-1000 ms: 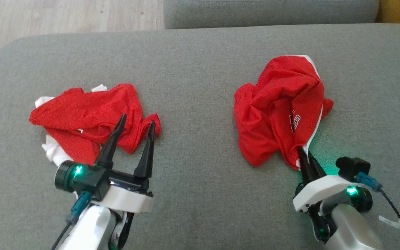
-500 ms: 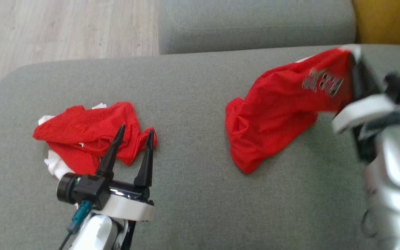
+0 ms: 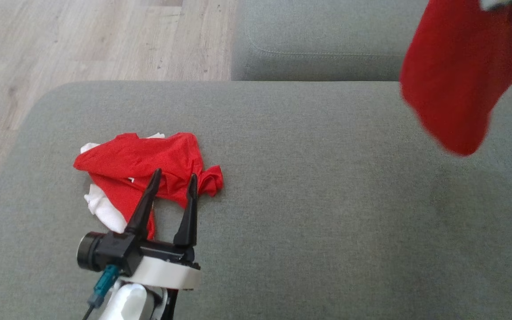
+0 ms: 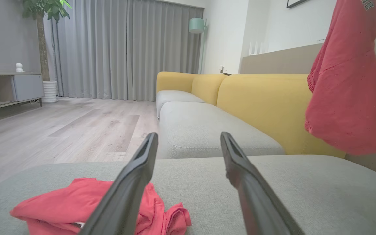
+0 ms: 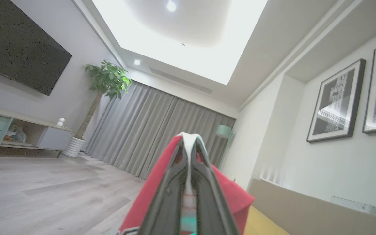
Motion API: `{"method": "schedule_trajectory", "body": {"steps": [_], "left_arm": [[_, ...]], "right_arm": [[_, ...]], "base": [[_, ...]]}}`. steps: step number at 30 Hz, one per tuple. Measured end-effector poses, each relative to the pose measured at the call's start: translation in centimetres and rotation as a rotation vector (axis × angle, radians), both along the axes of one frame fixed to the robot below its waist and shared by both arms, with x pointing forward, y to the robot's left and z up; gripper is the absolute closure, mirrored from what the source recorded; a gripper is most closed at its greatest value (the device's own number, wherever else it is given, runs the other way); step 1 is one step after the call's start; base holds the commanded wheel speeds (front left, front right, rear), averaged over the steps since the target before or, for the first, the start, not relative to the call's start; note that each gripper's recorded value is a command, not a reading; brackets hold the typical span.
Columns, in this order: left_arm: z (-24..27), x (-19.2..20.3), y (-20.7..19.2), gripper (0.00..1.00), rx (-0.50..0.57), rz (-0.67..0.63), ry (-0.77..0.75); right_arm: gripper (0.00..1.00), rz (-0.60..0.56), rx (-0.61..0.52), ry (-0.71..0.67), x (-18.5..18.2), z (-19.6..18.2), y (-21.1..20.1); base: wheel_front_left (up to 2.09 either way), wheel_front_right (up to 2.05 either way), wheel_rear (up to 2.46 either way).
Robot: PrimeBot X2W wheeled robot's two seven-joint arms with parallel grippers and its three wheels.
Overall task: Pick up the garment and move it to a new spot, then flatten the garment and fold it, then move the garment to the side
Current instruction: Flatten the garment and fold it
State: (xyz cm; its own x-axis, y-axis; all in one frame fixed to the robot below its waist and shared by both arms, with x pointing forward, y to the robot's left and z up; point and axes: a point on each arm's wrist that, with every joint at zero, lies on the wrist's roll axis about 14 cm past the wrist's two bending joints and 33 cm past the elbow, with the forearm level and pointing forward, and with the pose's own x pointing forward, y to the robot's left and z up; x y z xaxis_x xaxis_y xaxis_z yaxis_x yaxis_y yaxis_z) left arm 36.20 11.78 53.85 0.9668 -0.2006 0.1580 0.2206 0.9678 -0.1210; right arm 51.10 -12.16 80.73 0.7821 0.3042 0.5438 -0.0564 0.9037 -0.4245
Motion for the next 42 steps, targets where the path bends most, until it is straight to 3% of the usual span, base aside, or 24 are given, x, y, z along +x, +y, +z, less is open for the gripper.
{"method": "schedule_trajectory", "body": {"steps": [2, 5, 10, 15, 22, 23, 26, 27, 28, 33, 42], "left_arm": [[0.2, 0.0, 0.4, 0.00, -0.004, 0.013, -0.006], [0.2, 0.0, 0.6, 0.00, -0.003, 0.022, -0.007], [-0.5, 0.0, -0.4, 0.00, 0.007, -0.010, 0.009], [-0.1, 0.6, -1.6, 0.00, 0.009, -0.050, -0.003], [0.1, 1.4, -4.4, 0.00, 0.005, -0.133, -0.009], [0.1, 1.7, -5.8, 0.00, 0.012, -0.171, -0.013], [0.1, 2.0, -6.8, 0.00, 0.006, -0.200, -0.013], [0.1, 2.1, -7.0, 0.00, 0.005, -0.206, -0.013], [0.1, 2.2, -7.2, 0.00, 0.006, -0.212, -0.013], [0.1, 2.7, -7.9, 0.00, 0.005, -0.234, -0.015], [0.0, 2.9, -7.4, 0.00, 0.008, -0.225, -0.012]], "right_arm": [[1.00, 0.053, -0.027, -0.010, -0.4, -0.1, 2.4], [1.00, 0.146, -0.085, 0.051, -1.1, -3.4, 6.2], [1.00, 0.245, -0.160, 0.280, -3.2, -14.3, 8.3], [1.00, 0.179, -0.202, 0.572, -5.9, -24.7, 3.1], [1.00, 0.007, -0.213, 0.857, -10.8, -30.6, -5.8], [1.00, -0.076, -0.221, 1.043, -15.2, -34.5, -9.2], [1.00, -0.134, -0.183, 1.152, -18.0, -36.6, -11.1], [0.58, -0.152, -0.171, 1.162, -18.5, -36.8, -11.6], [0.00, -0.174, -0.154, 1.157, -18.7, -36.7, -12.2], [0.00, -0.205, -0.034, 1.053, -17.4, -34.2, -12.2], [0.00, -0.100, 0.277, 0.647, -14.8, -26.1, -8.3]], "base": [[0.00, 0.00, 0.00], [0.00, 0.00, 0.00], [0.00, 0.00, 0.00], [0.00, 0.00, 0.00], [0.00, 0.00, 0.00], [0.00, 0.00, 0.00], [0.00, 0.00, 0.00], [0.00, 0.00, 0.00], [0.00, 0.00, 0.00], [0.00, 0.00, 0.00], [0.00, 0.00, 0.00]]}}
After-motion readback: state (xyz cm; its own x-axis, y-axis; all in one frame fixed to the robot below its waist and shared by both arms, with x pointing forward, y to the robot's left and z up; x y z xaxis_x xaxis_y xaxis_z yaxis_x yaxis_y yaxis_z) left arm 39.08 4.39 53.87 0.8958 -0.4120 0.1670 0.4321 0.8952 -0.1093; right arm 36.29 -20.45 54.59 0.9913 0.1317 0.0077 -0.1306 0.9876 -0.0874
